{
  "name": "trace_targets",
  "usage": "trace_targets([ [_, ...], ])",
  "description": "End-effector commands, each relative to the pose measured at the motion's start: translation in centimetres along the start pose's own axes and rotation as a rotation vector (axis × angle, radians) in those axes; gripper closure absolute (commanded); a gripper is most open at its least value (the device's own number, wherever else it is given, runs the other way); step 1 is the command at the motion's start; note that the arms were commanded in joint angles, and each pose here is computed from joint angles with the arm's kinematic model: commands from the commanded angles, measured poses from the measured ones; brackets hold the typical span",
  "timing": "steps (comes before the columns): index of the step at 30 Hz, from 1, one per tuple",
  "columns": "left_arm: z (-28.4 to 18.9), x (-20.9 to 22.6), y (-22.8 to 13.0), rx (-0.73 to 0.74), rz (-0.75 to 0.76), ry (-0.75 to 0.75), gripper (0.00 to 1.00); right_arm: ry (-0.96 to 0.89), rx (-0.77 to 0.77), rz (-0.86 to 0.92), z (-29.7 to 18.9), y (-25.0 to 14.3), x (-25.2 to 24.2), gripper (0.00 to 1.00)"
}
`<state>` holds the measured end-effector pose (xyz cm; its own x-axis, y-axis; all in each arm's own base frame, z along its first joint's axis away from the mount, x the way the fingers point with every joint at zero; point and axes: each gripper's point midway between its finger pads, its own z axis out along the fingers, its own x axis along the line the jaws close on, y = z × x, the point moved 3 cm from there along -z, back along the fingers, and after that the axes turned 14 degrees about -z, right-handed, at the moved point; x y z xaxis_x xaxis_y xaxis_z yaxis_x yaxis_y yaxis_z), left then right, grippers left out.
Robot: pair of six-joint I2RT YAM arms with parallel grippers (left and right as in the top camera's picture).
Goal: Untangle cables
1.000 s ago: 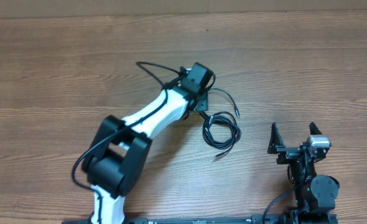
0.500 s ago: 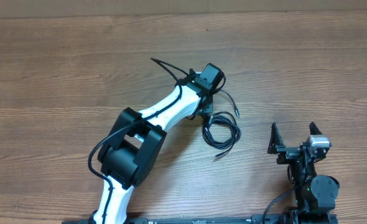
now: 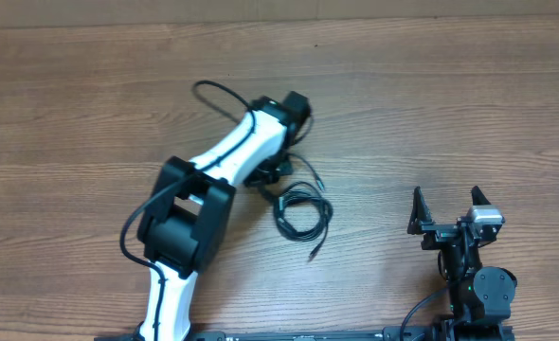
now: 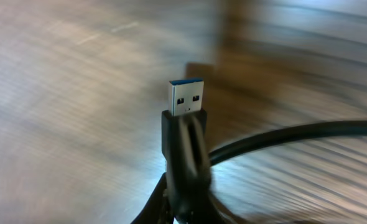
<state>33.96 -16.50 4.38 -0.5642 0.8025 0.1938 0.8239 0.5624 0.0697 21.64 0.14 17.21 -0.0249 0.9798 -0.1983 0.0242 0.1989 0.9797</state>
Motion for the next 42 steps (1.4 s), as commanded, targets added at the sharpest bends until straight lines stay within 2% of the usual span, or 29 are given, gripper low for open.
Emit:
trace_targets([
  [1, 0.2, 0.3, 0.5, 0.122, -0.241, -0.021, 0.96, -0.007, -0.004, -0.005, 0.0, -0.2, -0.1, 0.0],
  [4, 0.3, 0.8, 0.5, 0.226, -0.292, -0.04, 0.96, -0.008, -0.008, -0.006, 0.0, -0.1, -0.1, 0.0],
  [7, 0.3, 1.4, 1.0, 0.264, -0.32, -0.039, 0.96, 0.002, -0.028, -0.005, 0.0, 0.3, 0.0, 0.0],
  [9, 0.4, 1.6, 1.3, 0.263, -0.326, -0.038, 0.96, 0.078, -0.04, 0.013, 0.0, 0.5, 1.1, 0.0],
  [11, 0.4, 1.6, 1.4, 0.254, -0.326, -0.035, 0.96, 0.234, -0.071, 0.079, -0.4, 1.1, 3.2, 0.0],
  [12, 0.4, 1.6, 1.5, 0.25, -0.326, -0.036, 0.96, 0.322, -0.075, 0.13, -0.8, 1.3, 4.4, 0.0],
  [14, 0.5, 1.5, 1.5, 0.244, -0.323, -0.04, 0.96, 0.523, -0.043, 0.345, -1.9, 1.8, 6.8, 0.0],
  [16, 0.4, 1.2, 1.5, 0.239, -0.297, -0.05, 0.96, 0.721, 0.058, 0.608, -3.4, 2.1, 9.0, 0.0],
  [19, 0.4, 0.8, 1.4, 0.229, -0.248, -0.07, 0.96, 0.911, 0.215, 0.829, -5.4, 2.2, 10.9, 0.0],
  [22, 0.4, 0.5, 1.3, 0.223, -0.2, -0.084, 0.96, 0.9, 0.26, 0.942, -5.4, 2.5, 10.8, 0.0],
  [26, 0.3, 0.1, 1.0, 0.213, -0.117, -0.1, 0.96, 0.921, 0.148, 0.864, -5.4, 4.1, 10.4, 0.0],
  [31, 0.2, -0.6, 0.4, 0.199, -0.014, -0.119, 0.96, 0.915, 0.155, 0.872, -5.5, 4.6, 10.3, 0.0],
  [38, 0.0, -1.5, -0.1, 0.182, 0.009, -0.143, 0.96, 0.761, 0.377, 1.043, -3.3, 3.1, 9.7, 0.01],
  [42, 0.0, -1.8, 0.1, 0.176, 0.009, -0.154, 0.96, 0.741, 0.51, 1.092, -2.2, 2.8, 10.1, 0.01],
])
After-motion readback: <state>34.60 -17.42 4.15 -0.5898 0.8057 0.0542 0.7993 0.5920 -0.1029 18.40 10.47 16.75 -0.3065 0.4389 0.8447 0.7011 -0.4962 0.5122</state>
